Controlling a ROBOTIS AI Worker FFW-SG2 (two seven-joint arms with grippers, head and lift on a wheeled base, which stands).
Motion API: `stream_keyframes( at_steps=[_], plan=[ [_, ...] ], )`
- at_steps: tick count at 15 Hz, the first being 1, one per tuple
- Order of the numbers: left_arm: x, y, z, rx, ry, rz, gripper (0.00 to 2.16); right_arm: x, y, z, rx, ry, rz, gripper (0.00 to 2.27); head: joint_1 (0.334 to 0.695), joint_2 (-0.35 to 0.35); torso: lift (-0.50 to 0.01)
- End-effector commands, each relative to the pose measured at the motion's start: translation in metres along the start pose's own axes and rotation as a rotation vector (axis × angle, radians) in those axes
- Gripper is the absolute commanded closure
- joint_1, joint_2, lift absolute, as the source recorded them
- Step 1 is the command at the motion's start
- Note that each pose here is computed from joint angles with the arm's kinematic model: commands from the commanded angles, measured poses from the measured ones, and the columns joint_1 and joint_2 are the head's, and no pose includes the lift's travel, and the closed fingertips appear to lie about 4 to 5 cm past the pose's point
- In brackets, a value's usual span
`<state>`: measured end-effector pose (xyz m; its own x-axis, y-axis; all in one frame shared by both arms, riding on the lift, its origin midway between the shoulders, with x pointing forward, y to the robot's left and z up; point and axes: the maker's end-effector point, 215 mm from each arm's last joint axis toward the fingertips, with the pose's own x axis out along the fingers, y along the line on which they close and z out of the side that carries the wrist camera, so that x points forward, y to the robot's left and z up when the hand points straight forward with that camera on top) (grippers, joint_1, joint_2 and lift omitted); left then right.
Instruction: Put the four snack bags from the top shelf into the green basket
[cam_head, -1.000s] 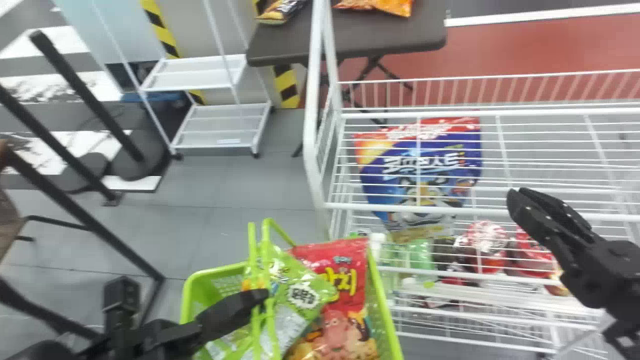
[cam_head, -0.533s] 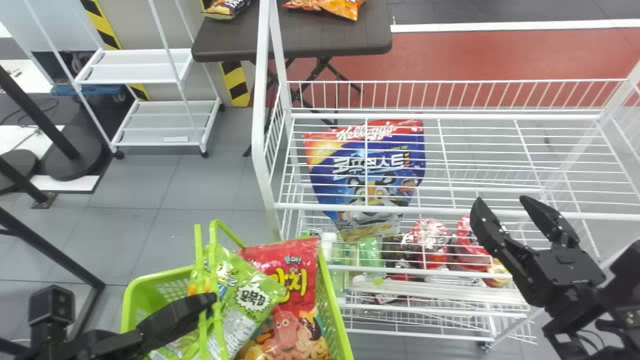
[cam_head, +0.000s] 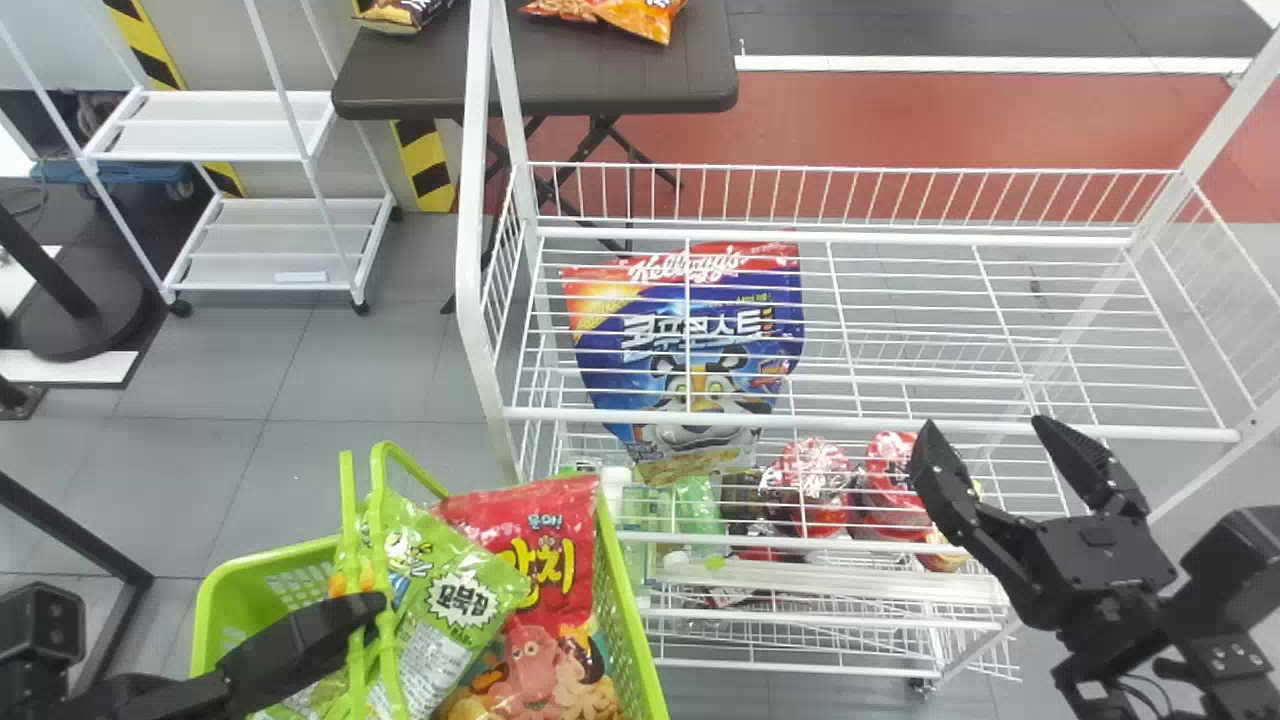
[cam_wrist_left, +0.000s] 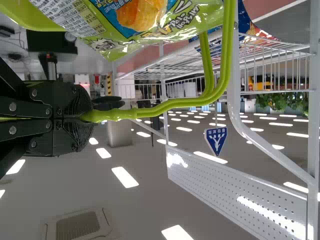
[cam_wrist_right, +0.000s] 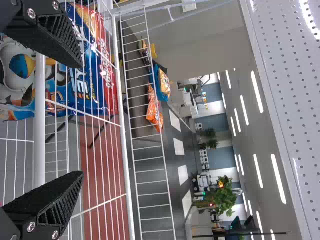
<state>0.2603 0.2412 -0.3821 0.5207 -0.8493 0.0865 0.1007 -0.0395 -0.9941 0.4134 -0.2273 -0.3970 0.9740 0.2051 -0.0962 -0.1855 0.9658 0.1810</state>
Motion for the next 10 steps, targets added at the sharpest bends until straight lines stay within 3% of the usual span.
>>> stream_keyframes(
  at_steps=[1, 10],
  plan=[
    [-0.0015, -0.0023, -0.0005, -0.005, -0.002, -0.010, 2.14, -0.0010, 0.0036, -0.0012, 0.003, 0.002, 0.005, 0.05, 0.695, 0.022, 0.000],
    [-0.0029, -0.0006, -0.0027, -0.010, 0.000, -0.004, 2.14, -0.0022, 0.0104, -0.0050, 0.008, 0.009, 0.015, 0.06, 0.695, 0.040, 0.000]
  ],
)
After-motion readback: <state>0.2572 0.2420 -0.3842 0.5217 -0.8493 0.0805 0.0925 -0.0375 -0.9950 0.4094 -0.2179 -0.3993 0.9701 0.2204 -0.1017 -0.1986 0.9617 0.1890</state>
